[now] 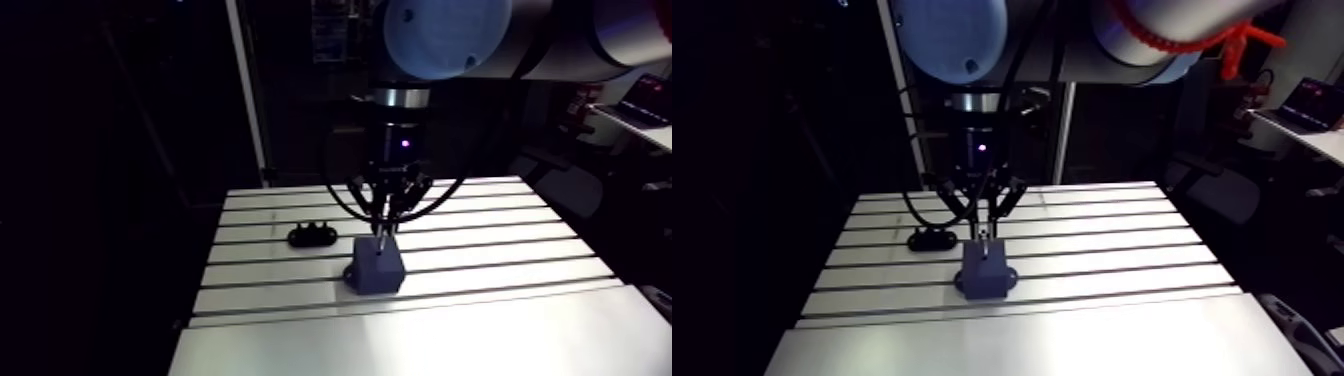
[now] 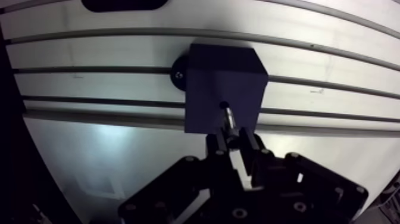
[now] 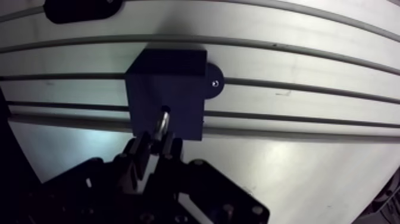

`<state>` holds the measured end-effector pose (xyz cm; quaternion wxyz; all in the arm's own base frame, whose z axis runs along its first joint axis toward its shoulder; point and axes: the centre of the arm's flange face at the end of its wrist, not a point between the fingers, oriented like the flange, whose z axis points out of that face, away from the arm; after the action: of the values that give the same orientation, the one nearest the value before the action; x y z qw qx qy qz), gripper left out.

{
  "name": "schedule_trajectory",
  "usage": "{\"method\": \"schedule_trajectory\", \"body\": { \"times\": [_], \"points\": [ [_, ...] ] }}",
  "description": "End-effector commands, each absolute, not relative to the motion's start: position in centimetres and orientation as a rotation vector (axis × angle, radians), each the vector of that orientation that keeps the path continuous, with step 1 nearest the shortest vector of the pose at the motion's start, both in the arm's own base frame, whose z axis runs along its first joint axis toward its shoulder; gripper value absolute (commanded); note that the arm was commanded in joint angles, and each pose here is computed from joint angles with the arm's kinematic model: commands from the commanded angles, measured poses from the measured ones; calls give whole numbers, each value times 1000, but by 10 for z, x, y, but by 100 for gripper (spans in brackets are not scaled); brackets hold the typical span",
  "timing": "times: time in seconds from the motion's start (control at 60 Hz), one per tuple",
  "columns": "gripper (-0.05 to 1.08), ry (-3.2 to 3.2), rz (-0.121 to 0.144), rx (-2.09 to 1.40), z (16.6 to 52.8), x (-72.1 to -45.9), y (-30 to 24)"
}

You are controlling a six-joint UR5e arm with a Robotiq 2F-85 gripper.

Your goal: Pick up the M10 bolt and insert it into the hole until fully seated.

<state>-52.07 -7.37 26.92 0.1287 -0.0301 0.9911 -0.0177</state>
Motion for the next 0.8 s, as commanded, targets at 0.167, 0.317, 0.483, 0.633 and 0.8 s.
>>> {"method": "schedule_trajectory", "body": {
  "times": [0.167,0.317,0.483,0.633,0.8],
  "points": [
    [108,2870,-53,-85,263,-519,-74],
    [108,2870,-53,-83,263,-519,-74],
    [108,2864,-54,-81,260,-520,-74],
    [108,2860,-54,-76,258,-520,-74],
    [108,2862,-54,-76,258,-521,-74]
  ]
}}
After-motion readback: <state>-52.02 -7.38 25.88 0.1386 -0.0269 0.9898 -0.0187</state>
